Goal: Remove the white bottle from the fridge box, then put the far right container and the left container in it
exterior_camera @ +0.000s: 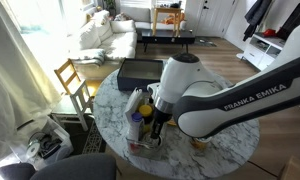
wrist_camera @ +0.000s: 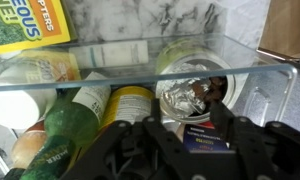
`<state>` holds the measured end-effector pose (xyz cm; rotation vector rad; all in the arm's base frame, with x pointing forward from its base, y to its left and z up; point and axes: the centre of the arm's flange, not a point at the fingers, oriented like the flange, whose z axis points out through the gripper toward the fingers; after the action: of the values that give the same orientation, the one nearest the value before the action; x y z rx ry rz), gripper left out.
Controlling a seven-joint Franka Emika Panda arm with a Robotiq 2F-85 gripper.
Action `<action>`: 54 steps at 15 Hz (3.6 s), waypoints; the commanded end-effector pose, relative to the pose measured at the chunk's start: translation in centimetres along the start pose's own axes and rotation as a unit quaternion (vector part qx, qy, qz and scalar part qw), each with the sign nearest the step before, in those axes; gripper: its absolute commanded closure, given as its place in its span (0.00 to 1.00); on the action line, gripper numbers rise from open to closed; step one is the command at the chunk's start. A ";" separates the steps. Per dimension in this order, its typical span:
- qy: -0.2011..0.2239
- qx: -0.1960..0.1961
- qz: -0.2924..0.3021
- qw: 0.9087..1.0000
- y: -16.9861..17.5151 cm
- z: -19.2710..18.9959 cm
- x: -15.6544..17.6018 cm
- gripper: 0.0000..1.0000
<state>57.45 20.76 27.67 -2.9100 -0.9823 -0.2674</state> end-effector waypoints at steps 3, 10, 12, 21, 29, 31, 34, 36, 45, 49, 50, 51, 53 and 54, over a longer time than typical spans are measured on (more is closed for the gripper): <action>0.011 0.005 0.004 1.000 -0.1 -4.2 -0.5 0.01; -0.024 0.010 0.062 0.998 4.3 -10.4 -6.1 0.00; -0.044 0.031 0.089 0.995 5.7 -11.0 -9.3 0.00; -0.053 0.049 0.110 0.991 8.6 -9.9 -12.0 0.00; -0.133 0.032 0.033 0.990 12.5 -2.8 -16.0 0.00; -0.136 0.038 0.018 0.990 13.0 -1.1 -16.8 0.00; -0.128 0.046 0.008 0.991 13.4 0.7 -17.3 0.00; -0.123 0.043 0.003 0.991 13.6 1.8 -17.5 0.01; -0.113 0.050 -0.029 0.992 13.4 2.3 -17.5 0.78; -0.105 0.050 -0.051 0.992 13.0 0.5 -16.6 1.00; -0.100 0.052 -0.057 0.992 13.0 -0.1 -16.4 1.00; -0.097 0.053 -0.063 0.992 13.0 -0.6 -16.1 0.98; -0.087 0.052 -0.082 0.991 12.8 -2.3 -15.3 0.97; -0.084 0.048 -0.094 0.991 12.7 -3.7 -14.7 0.97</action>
<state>53.35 1.40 25.08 -2.8400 -1.1834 0.0475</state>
